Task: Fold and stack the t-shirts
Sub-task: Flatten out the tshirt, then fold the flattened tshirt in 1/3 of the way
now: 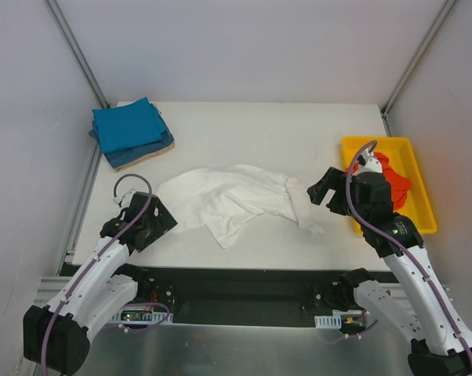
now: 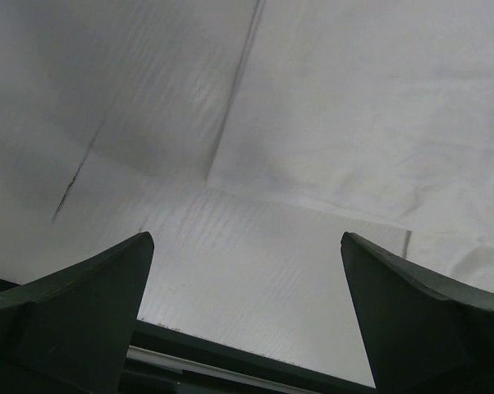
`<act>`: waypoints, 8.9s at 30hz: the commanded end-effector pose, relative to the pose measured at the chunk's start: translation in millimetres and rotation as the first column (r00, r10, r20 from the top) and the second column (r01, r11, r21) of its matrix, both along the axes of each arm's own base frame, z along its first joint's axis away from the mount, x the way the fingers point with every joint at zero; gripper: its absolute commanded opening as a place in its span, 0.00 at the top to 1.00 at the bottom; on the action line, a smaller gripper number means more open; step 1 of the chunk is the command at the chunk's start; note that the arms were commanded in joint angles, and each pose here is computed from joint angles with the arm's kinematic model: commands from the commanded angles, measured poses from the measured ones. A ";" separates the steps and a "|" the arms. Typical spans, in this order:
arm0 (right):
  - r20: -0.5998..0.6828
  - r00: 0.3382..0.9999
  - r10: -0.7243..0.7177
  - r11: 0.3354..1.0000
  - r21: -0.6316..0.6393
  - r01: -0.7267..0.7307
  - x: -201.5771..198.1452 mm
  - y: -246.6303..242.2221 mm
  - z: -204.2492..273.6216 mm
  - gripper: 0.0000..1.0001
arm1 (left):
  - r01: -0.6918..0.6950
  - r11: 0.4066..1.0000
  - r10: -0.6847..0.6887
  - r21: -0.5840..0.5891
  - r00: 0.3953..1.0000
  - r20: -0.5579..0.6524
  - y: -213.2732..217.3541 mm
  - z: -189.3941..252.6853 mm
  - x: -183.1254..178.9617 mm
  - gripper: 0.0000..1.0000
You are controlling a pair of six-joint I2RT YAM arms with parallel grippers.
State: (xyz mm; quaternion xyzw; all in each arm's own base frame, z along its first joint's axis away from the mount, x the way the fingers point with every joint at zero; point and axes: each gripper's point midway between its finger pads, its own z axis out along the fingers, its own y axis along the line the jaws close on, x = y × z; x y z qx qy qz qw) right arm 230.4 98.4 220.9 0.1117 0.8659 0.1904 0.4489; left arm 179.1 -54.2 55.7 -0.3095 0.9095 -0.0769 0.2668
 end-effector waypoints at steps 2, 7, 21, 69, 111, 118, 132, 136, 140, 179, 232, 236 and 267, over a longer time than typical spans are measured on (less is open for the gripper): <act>-0.037 0.999 0.020 1.000 -0.010 -0.020 -5.5 1.7 -12.0 0.04 | -0.115 0.992 0.117 0.046 0.991 -0.061 13.3 -5.7 -5.1 0.01; -0.069 0.997 0.042 0.998 -0.033 -0.044 -6.5 3.1 -25.3 0.04 | -0.171 0.984 0.174 0.040 0.981 -0.085 13.4 -9.1 -3.1 0.04; -0.060 0.992 0.109 0.994 -0.014 -0.110 -2.2 15.8 -27.5 0.04 | -0.224 0.969 0.235 0.108 0.967 -0.095 22.5 -16.2 9.3 0.33; -0.435 0.895 0.098 0.991 -0.042 -0.128 -42.3 17.6 -122.0 0.02 | -0.042 0.992 0.041 0.115 0.999 0.006 14.5 -11.5 27.6 1.00; -0.213 0.958 -0.194 0.844 -0.533 0.053 -0.1 -33.2 -31.2 0.99 | -0.113 0.994 0.095 -0.001 0.834 0.544 26.2 140.6 49.6 1.00; 0.001 0.997 -0.080 0.927 -0.369 0.075 -16.2 -36.3 57.8 0.99 | -0.153 0.987 0.142 -0.055 0.649 0.747 44.7 236.4 30.3 1.00; 0.485 0.857 0.177 0.981 -0.021 -0.191 -106.1 -32.3 259.5 0.99 | 0.108 0.988 0.088 -0.109 0.182 0.979 33.2 469.1 -56.0 1.00; 0.522 0.830 0.196 0.978 -0.039 -0.206 -108.3 -32.1 285.1 0.99 | 0.129 0.990 0.043 -0.060 0.136 0.990 27.7 507.1 -56.6 1.00; 0.525 0.839 0.144 0.989 -0.101 -0.106 -81.8 -38.0 297.9 0.99 | 0.090 0.996 0.001 -0.018 0.185 0.983 22.7 513.8 -20.7 1.00; -0.338 0.936 0.095 0.983 -0.116 -0.141 3.2 -23.2 -3.2 0.92 | -0.099 0.995 0.072 0.028 0.865 0.496 44.3 129.8 107.6 1.00; -0.732 0.654 -0.189 0.978 -0.203 0.056 -44.1 -9.3 -212.1 0.39 | -0.019 0.992 0.048 -0.122 0.968 0.247 11.7 30.6 70.7 1.00; -0.761 0.616 -0.201 0.976 -0.210 0.060 -52.6 -9.3 -221.0 0.50 | -0.019 0.991 0.054 -0.136 0.965 0.258 10.1 36.2 69.8 1.00; -0.850 0.522 -0.072 0.995 -0.025 0.096 -219.1 -16.4 -121.5 0.99 | -0.215 0.961 0.237 -0.173 0.964 0.123 23.4 39.7 -13.5 1.00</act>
